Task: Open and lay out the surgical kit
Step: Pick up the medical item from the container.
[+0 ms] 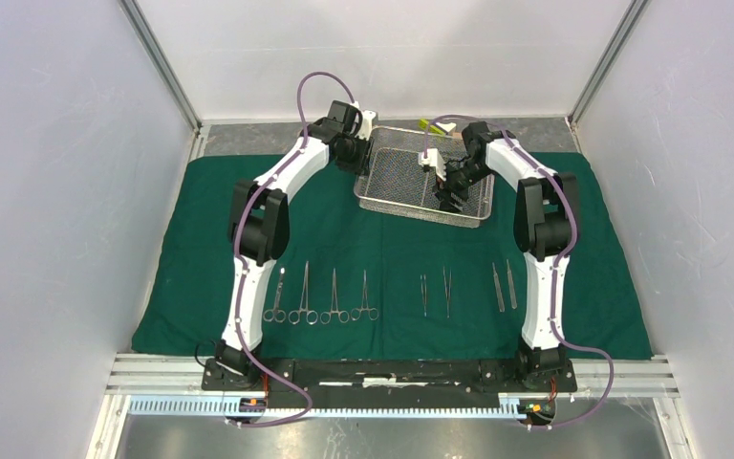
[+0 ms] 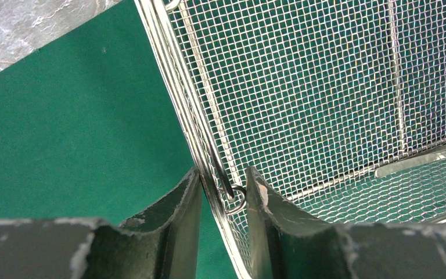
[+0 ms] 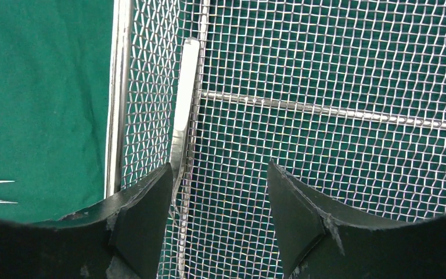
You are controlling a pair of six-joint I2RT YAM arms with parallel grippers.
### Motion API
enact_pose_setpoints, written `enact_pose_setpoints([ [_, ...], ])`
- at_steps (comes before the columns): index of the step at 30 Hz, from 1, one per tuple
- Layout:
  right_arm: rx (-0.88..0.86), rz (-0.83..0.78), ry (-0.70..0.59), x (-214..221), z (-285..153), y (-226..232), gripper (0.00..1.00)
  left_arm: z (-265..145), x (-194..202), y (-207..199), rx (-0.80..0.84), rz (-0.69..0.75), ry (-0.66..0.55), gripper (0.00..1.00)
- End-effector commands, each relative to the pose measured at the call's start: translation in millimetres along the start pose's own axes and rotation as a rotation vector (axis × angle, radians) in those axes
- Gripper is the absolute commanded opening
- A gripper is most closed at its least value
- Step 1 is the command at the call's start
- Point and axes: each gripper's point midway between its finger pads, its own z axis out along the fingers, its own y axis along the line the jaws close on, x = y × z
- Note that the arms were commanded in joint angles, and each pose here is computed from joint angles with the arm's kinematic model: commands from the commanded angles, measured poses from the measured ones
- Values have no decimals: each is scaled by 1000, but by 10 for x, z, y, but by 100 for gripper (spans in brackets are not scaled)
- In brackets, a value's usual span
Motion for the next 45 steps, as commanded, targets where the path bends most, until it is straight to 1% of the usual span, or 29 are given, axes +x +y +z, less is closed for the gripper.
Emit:
enact_pose_setpoints([
  [1,-27,-41,-40,-134,-79,46,67,140,60,95,-36,38,19,22],
  [8,-62,-57,-35,-79,-22,121,67,148,39,111,-43,34,14,22],
  [13,-86,-66,10,50,100,209,67,156,45,102,-42,24,16,22],
  [17,-65,-48,30,127,156,175,66,158,56,105,-41,21,18,22],
  [20,-14,-32,44,155,168,83,64,161,63,103,-41,20,20,21],
  [23,26,-23,41,132,150,22,59,158,65,87,-35,18,21,21],
  [29,39,-42,39,91,80,46,48,149,74,87,-33,20,22,21],
  [35,32,-54,53,106,56,78,35,152,76,83,-31,19,23,21],
  [42,55,-72,64,61,-14,12,19,120,74,76,-32,14,22,21],
  [45,71,-81,66,24,-56,-43,12,110,112,66,-38,-35,28,19],
])
